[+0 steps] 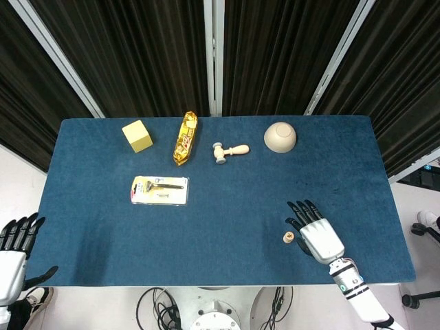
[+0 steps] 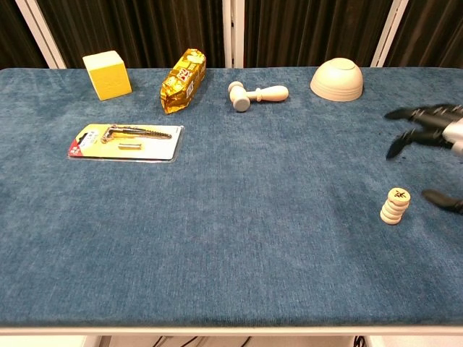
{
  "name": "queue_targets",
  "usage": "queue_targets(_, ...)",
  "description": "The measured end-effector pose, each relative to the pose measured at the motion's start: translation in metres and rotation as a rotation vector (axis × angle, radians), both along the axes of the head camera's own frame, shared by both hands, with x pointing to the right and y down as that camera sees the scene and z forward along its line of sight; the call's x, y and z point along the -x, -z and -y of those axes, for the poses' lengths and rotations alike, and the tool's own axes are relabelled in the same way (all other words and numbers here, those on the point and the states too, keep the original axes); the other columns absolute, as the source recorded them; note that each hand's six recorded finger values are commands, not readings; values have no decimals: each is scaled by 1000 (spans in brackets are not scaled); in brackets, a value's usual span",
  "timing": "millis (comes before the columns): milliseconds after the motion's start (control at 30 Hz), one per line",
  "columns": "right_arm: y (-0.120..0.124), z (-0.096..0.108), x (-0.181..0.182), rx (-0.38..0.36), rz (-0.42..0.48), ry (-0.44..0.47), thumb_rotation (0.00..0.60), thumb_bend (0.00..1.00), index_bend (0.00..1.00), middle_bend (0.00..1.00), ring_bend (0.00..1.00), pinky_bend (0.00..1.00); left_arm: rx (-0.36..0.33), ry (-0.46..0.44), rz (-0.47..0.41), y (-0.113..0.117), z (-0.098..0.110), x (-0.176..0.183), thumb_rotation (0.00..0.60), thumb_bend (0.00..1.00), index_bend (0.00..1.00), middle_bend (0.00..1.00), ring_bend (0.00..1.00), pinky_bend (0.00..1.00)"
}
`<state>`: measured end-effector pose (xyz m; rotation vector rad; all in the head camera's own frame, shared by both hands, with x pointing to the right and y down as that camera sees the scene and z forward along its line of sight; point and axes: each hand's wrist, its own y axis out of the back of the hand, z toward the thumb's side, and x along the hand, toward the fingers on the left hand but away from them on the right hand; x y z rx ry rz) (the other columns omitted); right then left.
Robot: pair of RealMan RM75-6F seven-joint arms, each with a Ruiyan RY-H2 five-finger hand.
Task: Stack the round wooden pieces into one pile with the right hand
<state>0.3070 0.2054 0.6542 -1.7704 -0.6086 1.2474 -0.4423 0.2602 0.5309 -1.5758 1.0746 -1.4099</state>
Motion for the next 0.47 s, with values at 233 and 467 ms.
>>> queue_targets(233,42,1,-45,-148,-38,-123,600,288,0,0,0,0,-10,18,8,1,2,6,600,94,26,0,0,0)
queue_targets(467,82,-14,-125,-202,-139,-360,600,278,0,0,0,0,0,16,26,-4,4,7,600,95,26,0,0,0)
